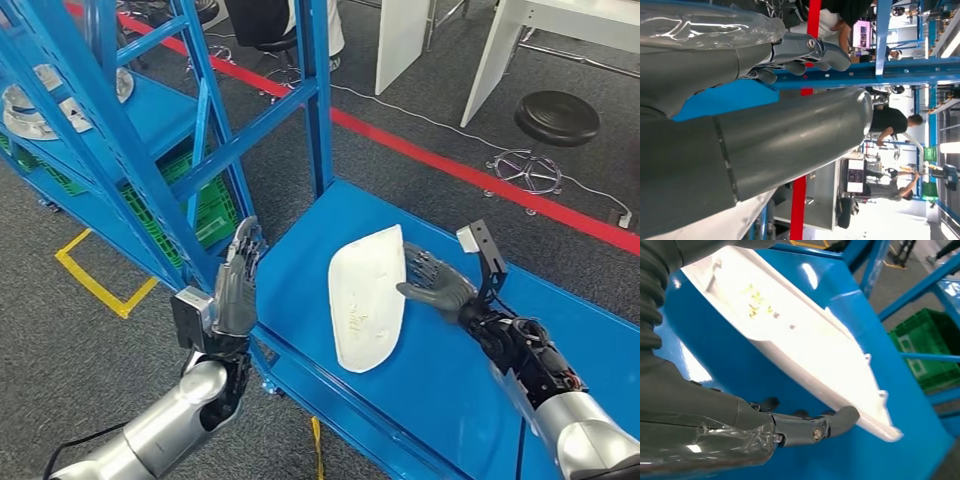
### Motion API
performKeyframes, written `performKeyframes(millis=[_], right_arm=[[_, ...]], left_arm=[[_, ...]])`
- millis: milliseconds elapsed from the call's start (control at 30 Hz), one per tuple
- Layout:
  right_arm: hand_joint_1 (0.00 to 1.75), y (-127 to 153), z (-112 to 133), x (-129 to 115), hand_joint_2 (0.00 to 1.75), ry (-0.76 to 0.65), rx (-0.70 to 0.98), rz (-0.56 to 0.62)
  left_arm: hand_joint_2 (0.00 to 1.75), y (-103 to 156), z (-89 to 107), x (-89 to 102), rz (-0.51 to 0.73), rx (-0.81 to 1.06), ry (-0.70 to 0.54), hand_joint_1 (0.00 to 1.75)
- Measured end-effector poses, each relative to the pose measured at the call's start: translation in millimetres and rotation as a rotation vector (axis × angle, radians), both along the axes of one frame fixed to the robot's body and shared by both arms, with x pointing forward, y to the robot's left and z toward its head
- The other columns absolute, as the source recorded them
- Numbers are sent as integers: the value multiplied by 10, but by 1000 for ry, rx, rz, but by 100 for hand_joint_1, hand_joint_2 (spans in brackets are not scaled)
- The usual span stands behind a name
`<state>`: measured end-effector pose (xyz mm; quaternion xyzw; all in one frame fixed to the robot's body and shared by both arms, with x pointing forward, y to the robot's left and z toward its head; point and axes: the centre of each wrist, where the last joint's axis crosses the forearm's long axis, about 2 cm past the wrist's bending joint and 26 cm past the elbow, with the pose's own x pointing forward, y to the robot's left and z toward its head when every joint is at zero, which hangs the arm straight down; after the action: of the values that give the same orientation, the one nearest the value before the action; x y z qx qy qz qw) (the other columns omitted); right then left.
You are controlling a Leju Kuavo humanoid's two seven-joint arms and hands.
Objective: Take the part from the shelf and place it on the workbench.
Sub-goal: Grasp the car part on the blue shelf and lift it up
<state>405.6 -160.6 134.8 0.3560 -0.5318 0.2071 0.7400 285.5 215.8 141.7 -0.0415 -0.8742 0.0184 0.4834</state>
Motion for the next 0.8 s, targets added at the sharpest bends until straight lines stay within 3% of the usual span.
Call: performKeyframes(millis=[800], right_arm=[[0,155,-162,-148,175,52,-209,77]], left_arm=[[0,-77,43,76,-13,-32,-8,0]])
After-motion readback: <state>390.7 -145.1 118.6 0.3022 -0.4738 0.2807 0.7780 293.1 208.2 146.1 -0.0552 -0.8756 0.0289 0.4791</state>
